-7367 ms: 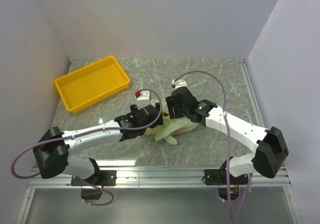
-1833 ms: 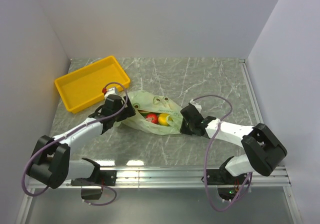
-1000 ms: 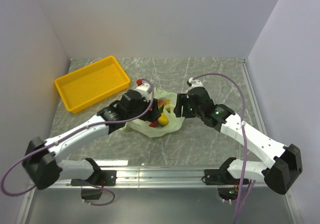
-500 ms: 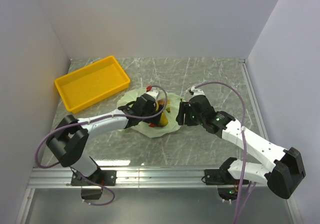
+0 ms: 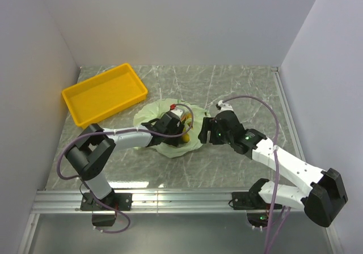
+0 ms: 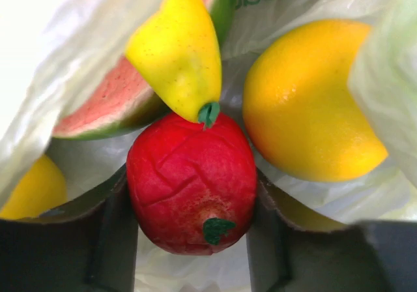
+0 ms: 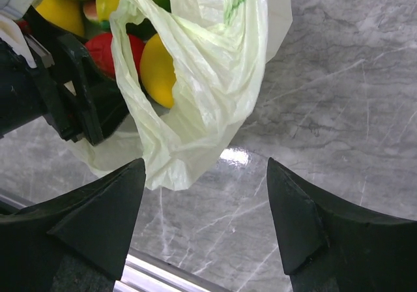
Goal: Untie the knot of the plastic bag and take out the fruit
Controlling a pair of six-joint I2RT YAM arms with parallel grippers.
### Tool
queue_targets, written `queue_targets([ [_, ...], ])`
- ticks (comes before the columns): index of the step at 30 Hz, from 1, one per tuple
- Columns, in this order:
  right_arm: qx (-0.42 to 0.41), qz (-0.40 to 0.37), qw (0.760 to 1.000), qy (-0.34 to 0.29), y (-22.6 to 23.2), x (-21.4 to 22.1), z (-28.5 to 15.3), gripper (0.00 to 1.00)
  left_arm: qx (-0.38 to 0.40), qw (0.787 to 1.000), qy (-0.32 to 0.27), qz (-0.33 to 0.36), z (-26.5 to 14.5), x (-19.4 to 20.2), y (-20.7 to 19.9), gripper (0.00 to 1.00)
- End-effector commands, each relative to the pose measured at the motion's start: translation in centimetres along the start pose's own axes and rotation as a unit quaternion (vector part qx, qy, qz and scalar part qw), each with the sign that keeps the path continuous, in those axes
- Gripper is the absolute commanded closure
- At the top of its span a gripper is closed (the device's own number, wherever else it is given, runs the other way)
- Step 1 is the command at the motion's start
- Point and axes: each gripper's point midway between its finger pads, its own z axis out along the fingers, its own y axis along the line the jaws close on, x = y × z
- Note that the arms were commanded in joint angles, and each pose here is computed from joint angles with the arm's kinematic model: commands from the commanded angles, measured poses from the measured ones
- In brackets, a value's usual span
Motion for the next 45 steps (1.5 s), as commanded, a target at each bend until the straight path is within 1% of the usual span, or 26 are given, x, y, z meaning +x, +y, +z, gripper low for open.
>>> queue_targets([
  [1, -0.018, 0.018, 0.999, -0.044, 0.7, -1.5, -0.9, 0.18, 0.027, 0.999, -0.045, -0.01, -1.8, -3.1, -1.3, 0.59],
  [2, -0.019, 0.02, 0.998, -0.049, 0.7, -1.7, -1.0, 0.18, 0.029, 0.998, -0.046, -0.012, -2.2, -3.2, -1.4, 0.66],
  [4, -0.021, 0.024, 0.998, -0.059, 0.6, -1.8, -1.3, 0.18, 0.037, 0.997, -0.061, -0.02, -3.7, -4.3, -1.6, 0.77],
  [10, -0.024, 0.037, 0.996, -0.078, 0.6, -2.3, -1.7, 0.17, 0.086, 0.99, -0.108, -0.04, -9.1, -7.7, -3.0, 0.77],
  [12, -0.019, 0.044, 0.995, -0.083, 0.3, -2.4, -1.7, 0.14, 0.109, 0.984, -0.133, -0.05, -11.6, -9.7, -3.7, 0.77],
  [13, -0.018, 0.048, 0.995, -0.084, 0.3, -2.4, -1.7, 0.13, 0.11, 0.984, -0.132, -0.052, -12.5, -9.9, -3.7, 0.76],
  [15, -0.019, 0.053, 0.994, -0.094, 0.2, -2.7, -2.0, 0.09, 0.114, 0.977, -0.167, -0.065, -15.0, -12.4, -3.4, 0.76],
  [17, -0.024, 0.056, 0.993, -0.1, 0.3, -2.9, -2.2, 0.06, 0.1, 0.974, -0.184, -0.087, -16.4, -14.2, -1.4, 0.75],
  [18, -0.029, 0.055, 0.992, -0.107, 0.4, -3.1, -2.5, 0.05, 0.1, 0.969, -0.202, -0.101, -17.8, -15.9, -0.6, 0.74],
  [19, -0.031, 0.051, 0.993, -0.106, 0.5, -3.1, -2.5, 0.04, 0.11, 0.966, -0.204, -0.112, -18.3, -16.7, 0.0, 0.73],
  [20, -0.033, 0.049, 0.992, -0.109, 0.5, -3.2, -2.7, 0.02, 0.081, 0.962, -0.213, -0.148, -18.4, -17.8, 3.3, 0.73],
  [21, -0.033, 0.046, 0.992, -0.108, 0.5, -3.2, -2.9, 0.02, 0.078, 0.957, -0.229, -0.159, -19.2, -19.3, 4.5, 0.72],
  [22, -0.032, 0.044, 0.992, -0.11, 0.4, -3.3, -3.0, 0.01, 0.045, 0.952, -0.243, -0.182, -19.3, -20.1, 7.7, 0.71],
  [23, -0.034, 0.044, 0.992, -0.111, 0.5, -3.3, -3.2, 0.0, 0.031, 0.949, -0.247, -0.194, -19.0, -20.6, 9.3, 0.7],
  [24, -0.036, 0.043, 0.992, -0.112, 0.5, -3.3, -3.5, 0.0, -0.001, 0.941, -0.259, -0.218, -19.2, -21.3, 12.6, 0.69],
  [25, -0.037, 0.044, 0.992, -0.114, 0.5, -3.4, -3.7, 0.0, 0.0, 0.94, -0.261, -0.221, -18.8, -21.6, 12.7, 0.69],
  [26, -0.037, 0.044, 0.992, -0.115, 0.5, -3.5, -3.9, 0.0, -0.03, 0.931, -0.257, -0.256, -17.7, -21.6, 16.1, 0.68],
  [28, -0.039, 0.042, 0.992, -0.115, 0.4, -3.5, -4.5, 0.0, -0.058, 0.917, -0.266, -0.292, -17.0, -22.0, 19.8, 0.66],
  [29, -0.041, 0.041, 0.992, -0.115, 0.5, -3.5, -4.7, 0.0, -0.082, 0.907, -0.258, -0.323, -15.6, -21.4, 22.9, 0.65],
  [31, -0.04, 0.039, 0.992, -0.116, 0.4, -3.4, -5.1, 0.0, -0.113, 0.892, -0.268, -0.346, -14.4, -21.5, 26.2, 0.64],
  [32, -0.036, 0.039, 0.992, -0.116, 0.1, -3.3, -5.2, 0.0, -0.133, 0.885, -0.253, -0.367, -12.5, -20.5, 28.7, 0.64],
  [34, -0.045, 0.03, 0.991, -0.121, 0.2, -3.4, -5.9, 0.0, -0.15, 0.874, -0.258, -0.383, -11.6, -20.8, 31.3, 0.64],
  [35, -0.044, 0.03, 0.991, -0.122, 0.0, -3.2, -6.0, 0.0, -0.16, 0.87, -0.25, -0.395, -10.0, -20.6, 33.1, 0.64],
  [37, -0.041, 0.035, 0.989, -0.134, -0.4, -3.3, -6.7, 0.0, -0.168, 0.867, -0.249, -0.399, -8.5, -20.9, 34.7, 0.64],
  [41, -0.038, 0.024, 0.99, -0.134, -1.1, -2.7, -7.5, 0.0, -0.16, 0.874, -0.234, -0.395, -3.4, -21.9, 37.1, 0.6],
  [45, -0.034, 0.041, 0.99, -0.128, -1.6, -2.0, -8.2, 0.0, -0.146, 0.871, -0.219, -0.414, 0.2, -22.1, 38.6, 0.43],
])
